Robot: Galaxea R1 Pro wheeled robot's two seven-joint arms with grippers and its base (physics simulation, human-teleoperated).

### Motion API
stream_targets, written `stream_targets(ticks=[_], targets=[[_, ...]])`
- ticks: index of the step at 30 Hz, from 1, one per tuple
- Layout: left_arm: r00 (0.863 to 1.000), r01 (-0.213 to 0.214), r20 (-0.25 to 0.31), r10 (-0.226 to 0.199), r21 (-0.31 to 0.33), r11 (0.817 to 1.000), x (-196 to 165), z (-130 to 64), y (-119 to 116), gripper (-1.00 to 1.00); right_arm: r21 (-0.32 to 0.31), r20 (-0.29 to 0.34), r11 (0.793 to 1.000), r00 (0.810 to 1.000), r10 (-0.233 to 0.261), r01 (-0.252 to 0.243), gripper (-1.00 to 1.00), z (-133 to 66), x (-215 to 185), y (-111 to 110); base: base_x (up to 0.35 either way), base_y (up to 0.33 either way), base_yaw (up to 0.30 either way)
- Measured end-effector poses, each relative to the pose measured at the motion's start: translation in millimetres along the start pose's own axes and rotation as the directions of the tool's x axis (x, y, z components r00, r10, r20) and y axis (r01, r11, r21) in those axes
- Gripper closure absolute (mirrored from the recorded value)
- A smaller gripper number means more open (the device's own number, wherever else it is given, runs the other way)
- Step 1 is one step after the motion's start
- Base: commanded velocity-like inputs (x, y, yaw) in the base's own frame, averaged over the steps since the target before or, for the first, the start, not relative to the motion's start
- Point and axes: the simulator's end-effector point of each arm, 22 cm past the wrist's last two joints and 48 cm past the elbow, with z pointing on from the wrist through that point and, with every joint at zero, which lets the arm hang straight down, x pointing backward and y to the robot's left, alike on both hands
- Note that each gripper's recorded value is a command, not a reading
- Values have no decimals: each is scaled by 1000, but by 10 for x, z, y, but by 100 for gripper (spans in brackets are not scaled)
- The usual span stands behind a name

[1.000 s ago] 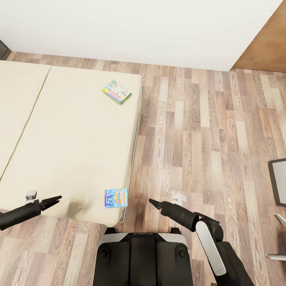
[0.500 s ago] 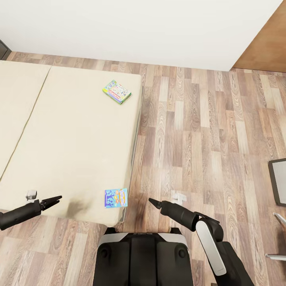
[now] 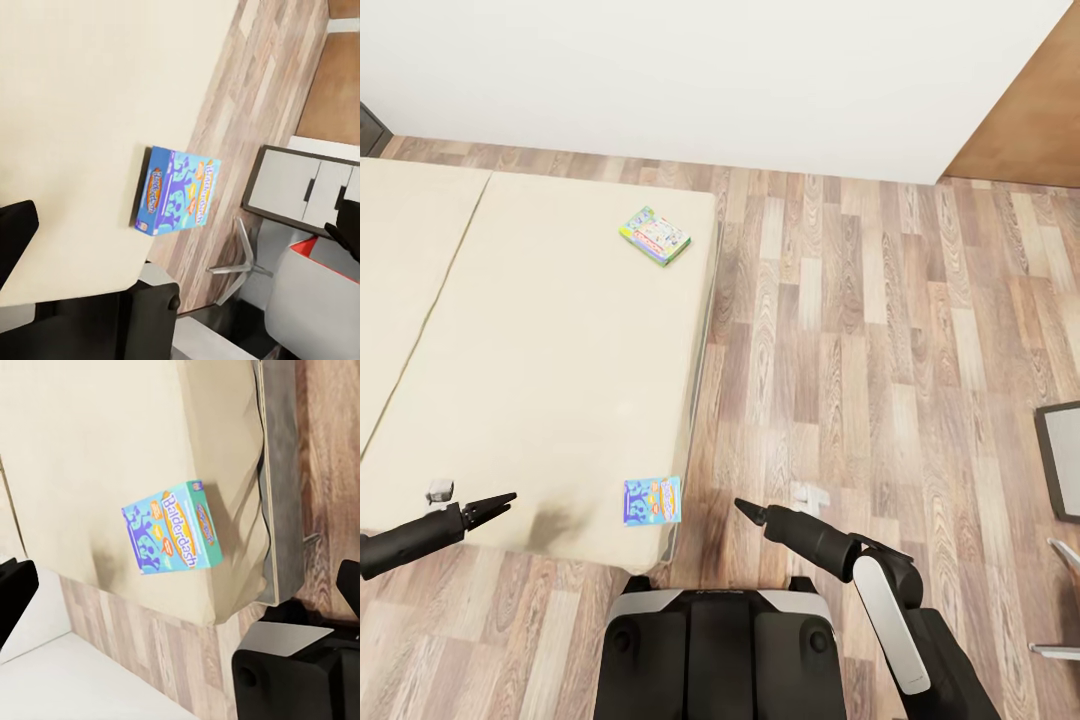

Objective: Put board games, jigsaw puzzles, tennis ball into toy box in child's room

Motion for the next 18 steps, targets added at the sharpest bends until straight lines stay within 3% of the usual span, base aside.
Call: stream_targets(ticks=[18], targets=[[1000, -20, 16, 20, 16, 1000, -81, -27, -130, -100, -13, 25, 1000, 999, -22, 22, -100, -53, -101, 123, 0, 0, 0]])
